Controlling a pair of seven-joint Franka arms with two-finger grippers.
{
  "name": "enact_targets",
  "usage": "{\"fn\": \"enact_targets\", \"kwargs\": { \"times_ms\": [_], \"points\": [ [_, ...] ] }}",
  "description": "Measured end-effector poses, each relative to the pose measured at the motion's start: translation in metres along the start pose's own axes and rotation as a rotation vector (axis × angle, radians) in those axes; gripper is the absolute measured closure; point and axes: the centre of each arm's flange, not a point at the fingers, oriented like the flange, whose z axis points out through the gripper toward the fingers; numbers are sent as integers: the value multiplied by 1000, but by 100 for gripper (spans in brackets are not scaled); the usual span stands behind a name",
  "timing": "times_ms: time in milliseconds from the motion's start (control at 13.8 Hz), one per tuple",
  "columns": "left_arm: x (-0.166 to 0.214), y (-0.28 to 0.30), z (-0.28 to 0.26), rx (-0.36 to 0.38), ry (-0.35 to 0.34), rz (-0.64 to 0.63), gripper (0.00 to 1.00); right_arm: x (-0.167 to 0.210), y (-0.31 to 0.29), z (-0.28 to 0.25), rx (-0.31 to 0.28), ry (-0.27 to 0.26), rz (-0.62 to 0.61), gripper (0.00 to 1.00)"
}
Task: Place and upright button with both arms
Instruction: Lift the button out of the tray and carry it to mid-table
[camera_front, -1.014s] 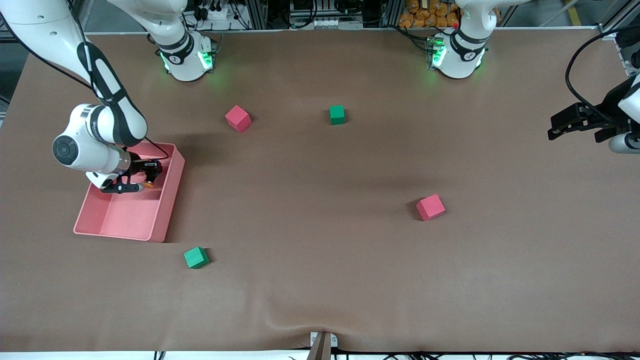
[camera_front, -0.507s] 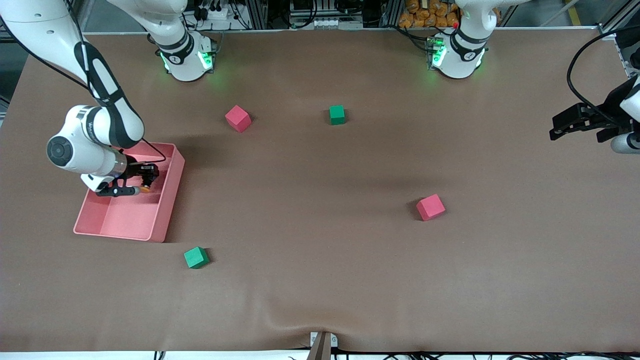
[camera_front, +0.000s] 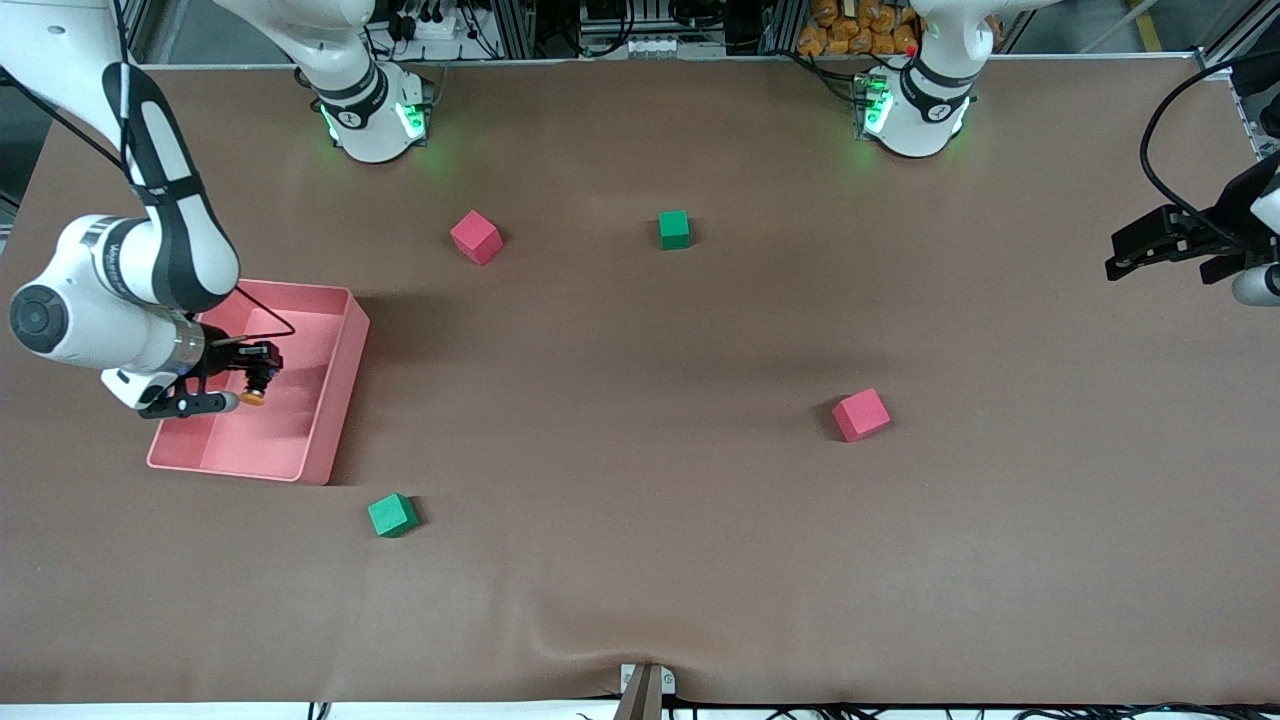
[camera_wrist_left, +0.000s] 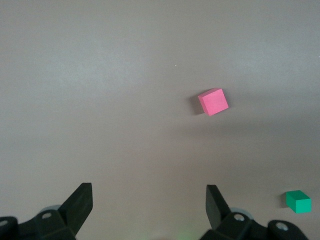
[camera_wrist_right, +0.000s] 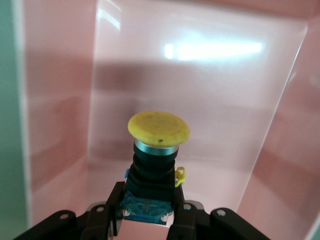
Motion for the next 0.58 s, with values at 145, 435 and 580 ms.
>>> {"fn": "enact_targets", "kwargs": {
  "times_ms": [145,435,580],
  "points": [
    [0,1,0,0,0,2,0,10,-23,-19,-10,15,-44,59],
    [0,2,0,0,0,4,0,36,-111,-56,-37,41,-189,59],
    [0,2,0,0,0,4,0,43,-161,-68,-48,63,-250,59]
  ]
}}
